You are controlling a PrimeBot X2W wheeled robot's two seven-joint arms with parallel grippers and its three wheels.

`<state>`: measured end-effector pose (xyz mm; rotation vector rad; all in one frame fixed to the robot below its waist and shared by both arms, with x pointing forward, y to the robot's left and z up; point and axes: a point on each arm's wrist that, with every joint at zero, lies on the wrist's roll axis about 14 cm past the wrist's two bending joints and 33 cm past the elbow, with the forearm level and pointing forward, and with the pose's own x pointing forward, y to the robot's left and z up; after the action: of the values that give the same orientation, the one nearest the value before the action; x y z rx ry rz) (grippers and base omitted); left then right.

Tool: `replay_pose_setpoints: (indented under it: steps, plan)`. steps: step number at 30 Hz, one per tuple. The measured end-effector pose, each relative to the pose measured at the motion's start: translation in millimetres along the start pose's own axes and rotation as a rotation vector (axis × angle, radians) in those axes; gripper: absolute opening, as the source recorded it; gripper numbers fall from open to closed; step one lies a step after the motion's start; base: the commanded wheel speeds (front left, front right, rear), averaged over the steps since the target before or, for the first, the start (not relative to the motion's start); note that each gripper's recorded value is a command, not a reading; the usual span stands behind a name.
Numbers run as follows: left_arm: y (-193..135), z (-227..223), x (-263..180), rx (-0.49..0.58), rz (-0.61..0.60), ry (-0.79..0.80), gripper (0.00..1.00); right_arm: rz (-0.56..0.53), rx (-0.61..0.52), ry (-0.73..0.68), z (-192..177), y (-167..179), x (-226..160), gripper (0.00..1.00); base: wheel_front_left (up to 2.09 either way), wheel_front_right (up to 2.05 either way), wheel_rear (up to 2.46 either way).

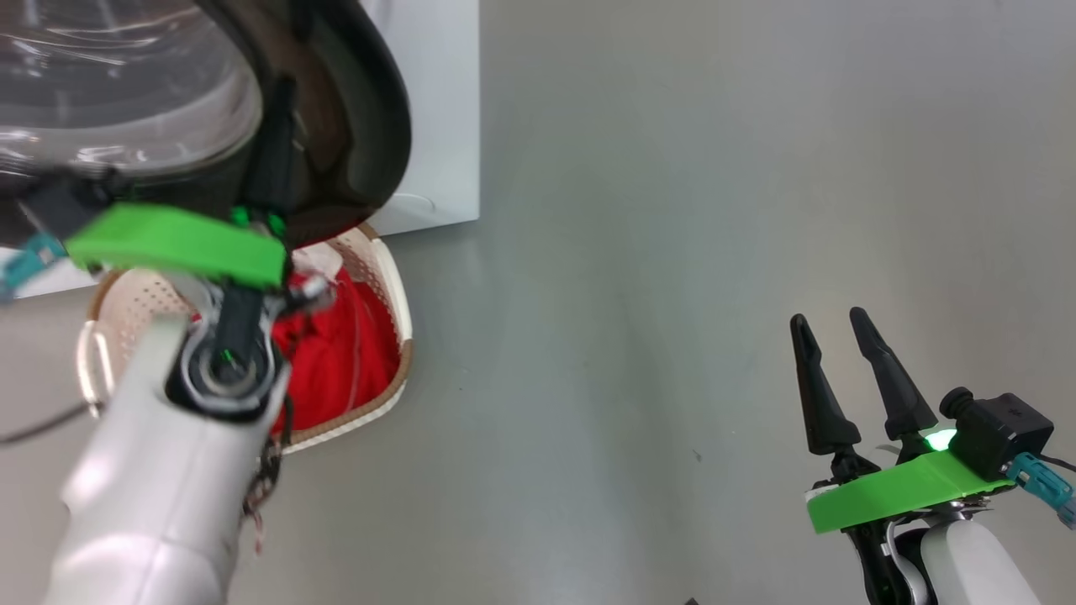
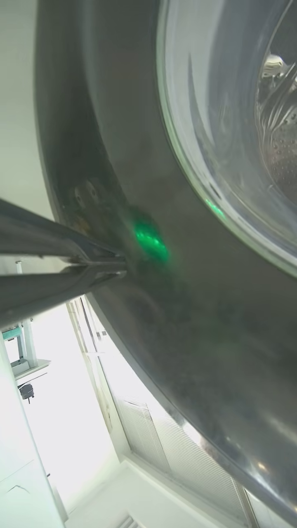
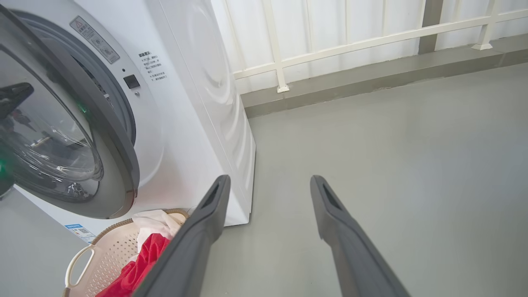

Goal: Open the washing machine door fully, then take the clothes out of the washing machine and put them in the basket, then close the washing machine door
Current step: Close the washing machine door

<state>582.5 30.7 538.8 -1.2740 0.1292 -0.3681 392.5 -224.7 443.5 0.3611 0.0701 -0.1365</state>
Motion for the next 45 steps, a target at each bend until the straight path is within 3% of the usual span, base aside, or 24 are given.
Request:
replay_pose_setpoints:
  steps: [2,5,7,28,45]
  plan:
    - [10.3,-0.5,-11.2,-0.004,0.032,-0.004,0.35,0.011,0.000,-0.004,1.2,3.5,0.8,1.00,0.00,0.00,0.00]
    - [22.2,-2.2,-28.4,0.002,0.071,-0.004,0.45,0.025,-0.001,-0.008,2.3,8.3,0.9,1.00,0.00,0.00,0.00]
    - [28.0,-2.0,-39.3,0.009,0.092,-0.009,1.00,0.036,-0.001,-0.012,3.7,11.8,1.4,1.00,0.00,0.00,0.00]
    - [82.0,33.0,-160.9,0.174,0.293,-0.122,1.00,0.119,-0.006,0.010,-4.2,38.0,-9.0,1.00,0.00,0.00,0.00]
    - [94.2,68.9,-245.8,0.356,0.401,-0.249,1.00,0.149,-0.035,0.032,-9.4,43.2,-26.9,1.00,0.00,0.00,0.00]
